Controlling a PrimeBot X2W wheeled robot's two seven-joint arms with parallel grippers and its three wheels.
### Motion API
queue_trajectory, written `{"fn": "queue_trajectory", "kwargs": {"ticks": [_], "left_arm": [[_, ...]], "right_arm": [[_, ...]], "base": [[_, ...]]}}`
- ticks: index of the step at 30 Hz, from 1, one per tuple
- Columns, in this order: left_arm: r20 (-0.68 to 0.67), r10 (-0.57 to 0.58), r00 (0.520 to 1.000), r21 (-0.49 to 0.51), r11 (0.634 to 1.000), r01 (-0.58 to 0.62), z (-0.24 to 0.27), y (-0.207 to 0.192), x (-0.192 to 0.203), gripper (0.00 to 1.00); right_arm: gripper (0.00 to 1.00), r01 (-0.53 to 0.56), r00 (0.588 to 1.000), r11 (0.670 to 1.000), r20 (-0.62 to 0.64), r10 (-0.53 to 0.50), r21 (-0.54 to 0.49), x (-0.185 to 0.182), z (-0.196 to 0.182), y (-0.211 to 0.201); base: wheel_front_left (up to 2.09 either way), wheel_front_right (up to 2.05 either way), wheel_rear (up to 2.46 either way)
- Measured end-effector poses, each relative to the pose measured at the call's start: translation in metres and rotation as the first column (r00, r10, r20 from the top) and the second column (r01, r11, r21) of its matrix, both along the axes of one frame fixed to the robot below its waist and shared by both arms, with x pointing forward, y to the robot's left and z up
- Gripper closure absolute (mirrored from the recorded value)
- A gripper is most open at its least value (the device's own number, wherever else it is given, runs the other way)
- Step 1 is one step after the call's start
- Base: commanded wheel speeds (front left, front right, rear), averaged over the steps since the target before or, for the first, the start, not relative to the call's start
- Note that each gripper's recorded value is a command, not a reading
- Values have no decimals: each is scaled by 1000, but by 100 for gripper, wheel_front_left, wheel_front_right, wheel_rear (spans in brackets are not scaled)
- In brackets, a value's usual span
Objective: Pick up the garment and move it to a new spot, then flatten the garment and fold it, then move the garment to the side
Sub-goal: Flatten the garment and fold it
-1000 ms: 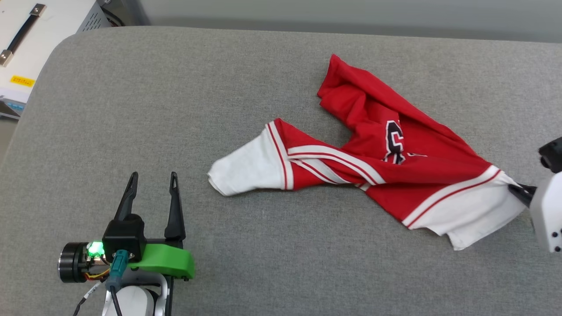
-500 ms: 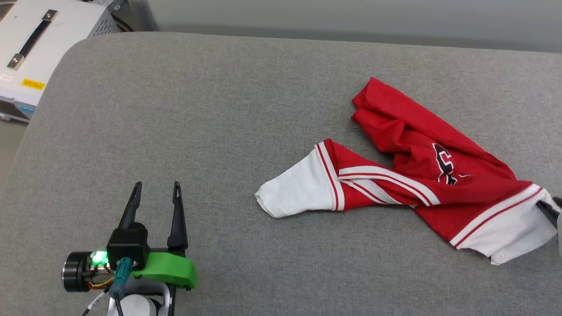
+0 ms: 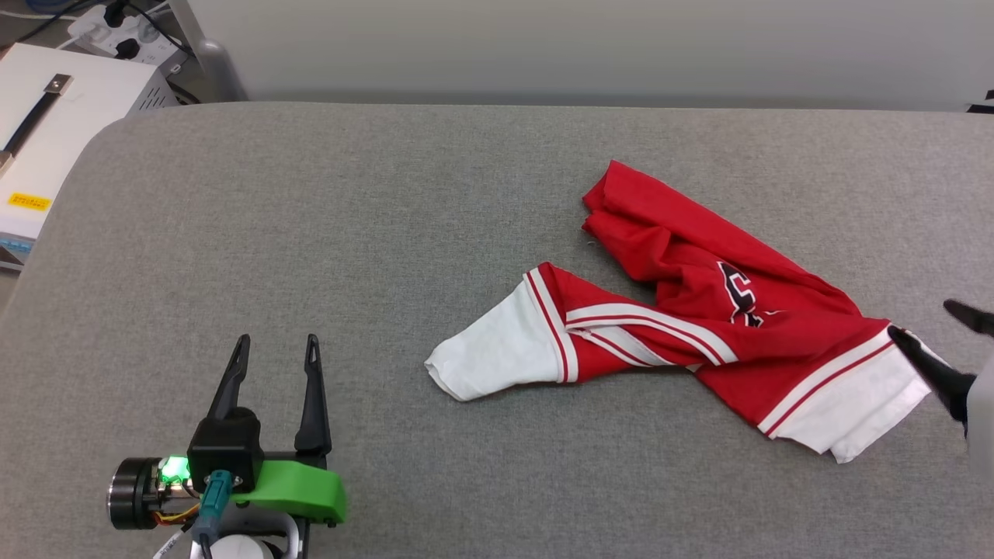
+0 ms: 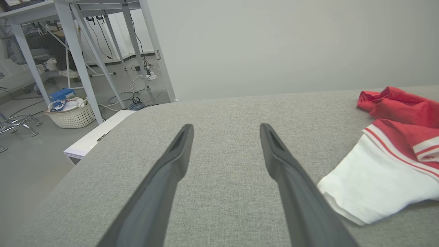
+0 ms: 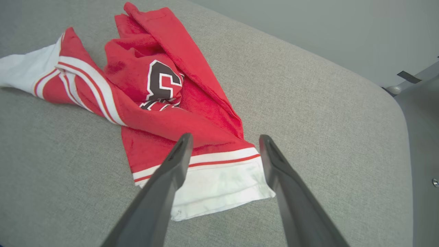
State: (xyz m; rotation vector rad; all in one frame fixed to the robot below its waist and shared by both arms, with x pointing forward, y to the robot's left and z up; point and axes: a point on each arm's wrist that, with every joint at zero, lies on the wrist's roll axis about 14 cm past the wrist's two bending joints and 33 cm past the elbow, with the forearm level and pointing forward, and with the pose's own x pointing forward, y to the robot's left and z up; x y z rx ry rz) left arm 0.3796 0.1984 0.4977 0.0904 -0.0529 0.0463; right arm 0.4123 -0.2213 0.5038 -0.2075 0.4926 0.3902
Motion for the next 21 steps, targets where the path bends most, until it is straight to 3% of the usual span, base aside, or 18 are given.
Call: {"fn": "queue_trajectory", "kwargs": {"ticks": [9, 21], "left_arm": [[-8, -14, 1000, -2, 1000, 14, -4, -5, 4, 0], [-56, 11, 998, 3, 1000, -11, -20, 2, 10, 0]], "right_arm": [[0, -95, 943, 989, -327, 54, -110, -63, -46, 6], [0, -153, 871, 977, -488, 61, -149, -63, -108, 8]], "base": [[0, 0, 0], [0, 0, 0]]}}
